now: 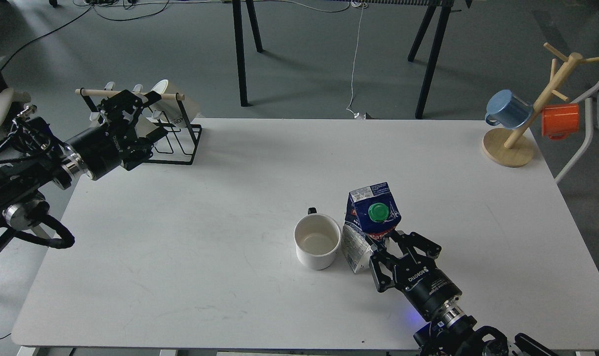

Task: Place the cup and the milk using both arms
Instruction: 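Release the milk carton and withdraw the right gripper toward the robot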

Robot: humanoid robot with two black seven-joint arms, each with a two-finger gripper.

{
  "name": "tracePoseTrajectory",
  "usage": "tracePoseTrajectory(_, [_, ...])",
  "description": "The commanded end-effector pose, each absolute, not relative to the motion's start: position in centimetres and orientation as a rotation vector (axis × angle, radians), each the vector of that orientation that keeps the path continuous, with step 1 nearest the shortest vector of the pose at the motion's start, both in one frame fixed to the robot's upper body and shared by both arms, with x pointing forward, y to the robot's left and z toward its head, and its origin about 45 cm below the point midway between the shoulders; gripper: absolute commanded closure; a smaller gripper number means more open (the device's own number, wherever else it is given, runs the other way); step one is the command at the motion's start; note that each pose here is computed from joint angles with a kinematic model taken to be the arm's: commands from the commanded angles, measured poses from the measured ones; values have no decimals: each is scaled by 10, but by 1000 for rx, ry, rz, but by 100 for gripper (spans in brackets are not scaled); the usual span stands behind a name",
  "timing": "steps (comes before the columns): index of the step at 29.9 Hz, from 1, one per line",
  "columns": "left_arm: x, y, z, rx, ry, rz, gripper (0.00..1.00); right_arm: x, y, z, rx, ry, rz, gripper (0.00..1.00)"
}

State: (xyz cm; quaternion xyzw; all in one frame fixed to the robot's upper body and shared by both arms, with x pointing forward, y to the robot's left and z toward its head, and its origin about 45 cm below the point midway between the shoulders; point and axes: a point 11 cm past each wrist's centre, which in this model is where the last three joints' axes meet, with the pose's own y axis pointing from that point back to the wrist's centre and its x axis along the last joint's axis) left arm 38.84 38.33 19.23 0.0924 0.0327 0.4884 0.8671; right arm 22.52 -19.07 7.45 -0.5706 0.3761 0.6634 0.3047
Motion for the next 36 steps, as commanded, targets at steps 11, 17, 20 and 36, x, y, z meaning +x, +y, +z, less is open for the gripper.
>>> tracePoseTrajectory(11, [389, 385, 193, 195, 66, 1025, 8, 204, -195, 75, -1495, 992, 1788, 0])
tracePoseTrajectory(17, [388, 384, 192, 197, 67, 1023, 8, 176, -218, 75, -1487, 1045, 1818, 0])
tracePoseTrajectory(20, [388, 387, 191, 205, 67, 1029, 8, 162, -243, 81, -1519, 1100, 1824, 0])
tracePoseTrajectory(36, [386, 403, 186, 224, 74, 1075, 7, 180, -469, 146, -1470, 1692, 1225, 0])
